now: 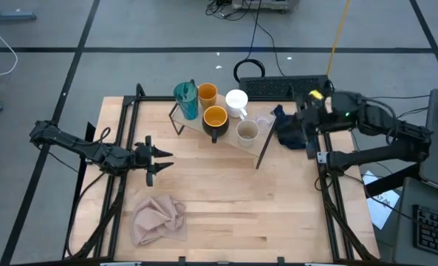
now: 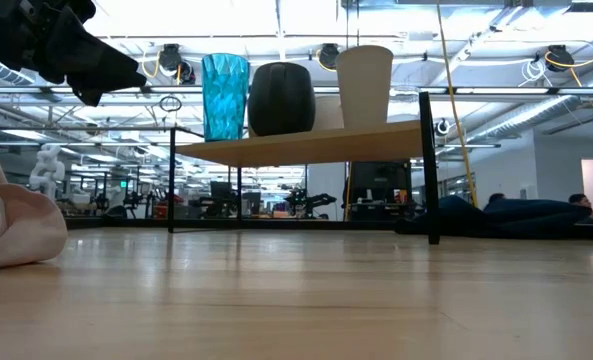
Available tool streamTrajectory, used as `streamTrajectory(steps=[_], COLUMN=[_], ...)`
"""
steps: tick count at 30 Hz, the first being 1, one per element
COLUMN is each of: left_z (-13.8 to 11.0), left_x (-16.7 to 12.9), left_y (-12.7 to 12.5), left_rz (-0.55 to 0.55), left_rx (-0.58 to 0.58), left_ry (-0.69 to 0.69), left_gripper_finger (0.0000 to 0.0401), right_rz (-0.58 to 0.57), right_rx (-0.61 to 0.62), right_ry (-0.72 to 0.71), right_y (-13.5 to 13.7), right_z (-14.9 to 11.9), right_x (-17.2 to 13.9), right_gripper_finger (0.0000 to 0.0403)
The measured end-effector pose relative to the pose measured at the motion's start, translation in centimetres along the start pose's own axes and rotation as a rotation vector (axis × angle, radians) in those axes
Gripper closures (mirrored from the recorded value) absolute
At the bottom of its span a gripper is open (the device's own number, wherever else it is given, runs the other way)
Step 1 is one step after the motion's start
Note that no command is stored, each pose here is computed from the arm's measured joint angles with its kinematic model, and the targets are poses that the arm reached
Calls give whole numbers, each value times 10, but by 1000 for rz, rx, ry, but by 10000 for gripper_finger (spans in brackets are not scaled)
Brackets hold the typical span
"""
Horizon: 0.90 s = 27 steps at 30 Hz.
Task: Stack small to large cups/mugs on shelf
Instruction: Return to Home Position
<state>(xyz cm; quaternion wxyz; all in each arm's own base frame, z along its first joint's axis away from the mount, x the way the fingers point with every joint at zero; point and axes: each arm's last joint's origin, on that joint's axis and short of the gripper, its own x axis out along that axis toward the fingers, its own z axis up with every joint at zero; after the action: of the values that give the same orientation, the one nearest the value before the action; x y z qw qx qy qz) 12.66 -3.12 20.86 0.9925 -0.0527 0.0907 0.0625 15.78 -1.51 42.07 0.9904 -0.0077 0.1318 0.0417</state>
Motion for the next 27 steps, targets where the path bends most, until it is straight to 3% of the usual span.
streamTrajectory(steps=[4,10,21,27], left_z=[0,0,0,0], left_x=[0,0,0,0], left_y=[0,-1,-1,-1], left_rz=[0,-29,-40,-31], left_rx=[19,36,41,27], left_ry=[0,6,9,8], left_gripper_finger=[242,242,242,242], right_rz=[77,85,94,38], right_rx=[-9,-55,43,65], right_ry=[30,11,-258,-250], right_y=[13,25,31,30], right_z=[-22,-64,-85,-124], right_x=[15,22,-70,-69], right_gripper_finger=[330,330,330,330])
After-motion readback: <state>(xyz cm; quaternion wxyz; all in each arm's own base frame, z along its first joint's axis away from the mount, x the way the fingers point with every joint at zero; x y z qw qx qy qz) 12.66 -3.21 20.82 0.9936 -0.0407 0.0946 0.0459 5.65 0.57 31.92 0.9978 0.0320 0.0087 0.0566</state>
